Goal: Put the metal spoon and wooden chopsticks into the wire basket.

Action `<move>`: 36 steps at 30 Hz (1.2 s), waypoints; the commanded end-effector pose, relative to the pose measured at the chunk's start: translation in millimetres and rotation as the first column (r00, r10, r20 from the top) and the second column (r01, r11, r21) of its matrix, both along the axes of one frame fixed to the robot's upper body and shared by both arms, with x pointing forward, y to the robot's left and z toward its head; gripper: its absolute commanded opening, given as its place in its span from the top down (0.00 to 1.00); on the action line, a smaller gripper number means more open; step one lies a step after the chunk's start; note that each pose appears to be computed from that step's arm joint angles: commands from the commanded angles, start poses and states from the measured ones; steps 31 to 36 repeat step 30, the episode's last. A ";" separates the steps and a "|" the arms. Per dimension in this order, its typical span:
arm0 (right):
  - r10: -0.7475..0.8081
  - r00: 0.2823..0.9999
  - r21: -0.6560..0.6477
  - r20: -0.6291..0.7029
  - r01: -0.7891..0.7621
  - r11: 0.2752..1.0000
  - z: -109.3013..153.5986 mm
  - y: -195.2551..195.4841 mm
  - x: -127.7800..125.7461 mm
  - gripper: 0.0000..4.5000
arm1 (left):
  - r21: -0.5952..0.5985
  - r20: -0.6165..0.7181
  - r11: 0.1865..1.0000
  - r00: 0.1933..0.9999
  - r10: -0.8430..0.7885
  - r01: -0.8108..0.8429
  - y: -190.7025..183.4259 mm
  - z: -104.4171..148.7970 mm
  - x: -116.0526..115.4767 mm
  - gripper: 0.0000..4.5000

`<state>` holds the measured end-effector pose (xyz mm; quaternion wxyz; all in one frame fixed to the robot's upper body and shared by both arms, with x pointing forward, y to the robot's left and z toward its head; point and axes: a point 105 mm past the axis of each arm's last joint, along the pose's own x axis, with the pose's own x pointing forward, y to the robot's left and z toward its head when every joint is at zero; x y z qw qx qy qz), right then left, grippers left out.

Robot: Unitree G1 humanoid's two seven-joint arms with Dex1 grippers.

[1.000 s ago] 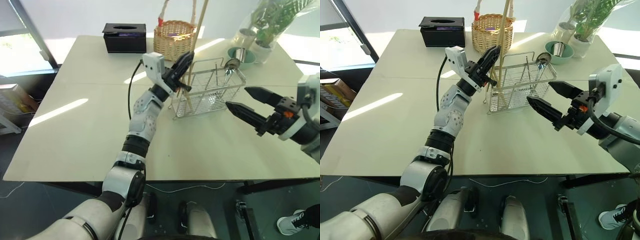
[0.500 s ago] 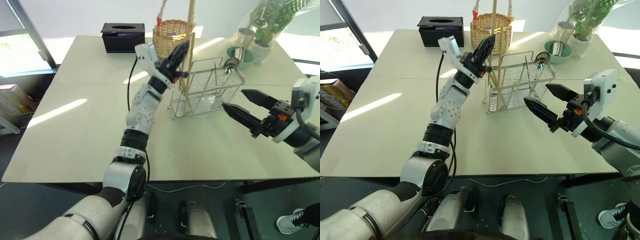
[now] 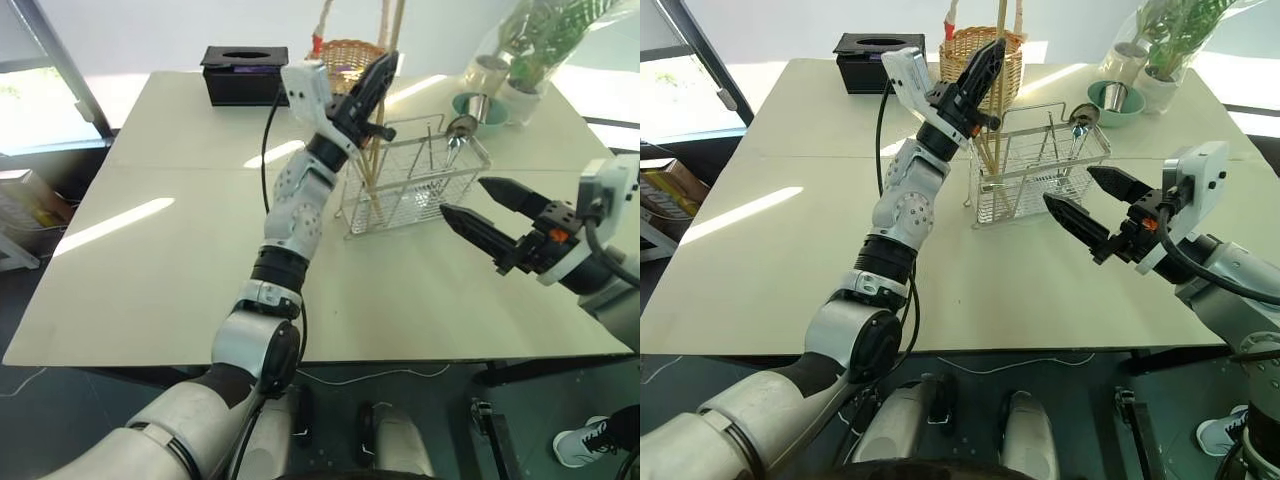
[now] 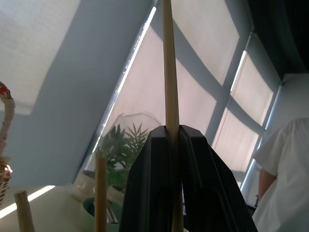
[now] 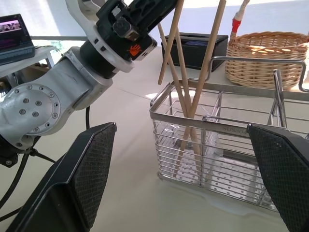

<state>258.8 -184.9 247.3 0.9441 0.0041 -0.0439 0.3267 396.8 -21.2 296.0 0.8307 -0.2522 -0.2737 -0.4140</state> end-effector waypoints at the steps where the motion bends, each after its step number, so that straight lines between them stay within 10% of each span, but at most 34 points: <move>1: -0.003 0.998 -0.003 0.061 0.003 1.000 12.5 -0.8 -6.6 0.00 | 0.004 0.028 0.999 0.999 -0.036 0.036 -21.6 -0.9 -10.4 0.99; 10: -0.011 0.998 -0.001 0.060 0.011 1.000 13.9 -3.2 -9.5 0.00 | 0.106 0.003 0.994 1.000 -0.005 0.005 -31.5 -29.5 -5.7 0.99; 20: 0.000 0.999 -0.001 0.048 0.000 1.000 10.9 -2.7 -6.2 0.00 | 0.083 0.018 0.996 0.999 -0.027 0.025 -28.6 -20.7 -10.2 0.01; 36: -0.135 0.985 0.021 0.105 0.134 0.991 3.5 -12.5 16.5 0.00 | -0.003 0.112 0.992 0.986 0.125 -0.126 8.9 31.0 -18.5 0.01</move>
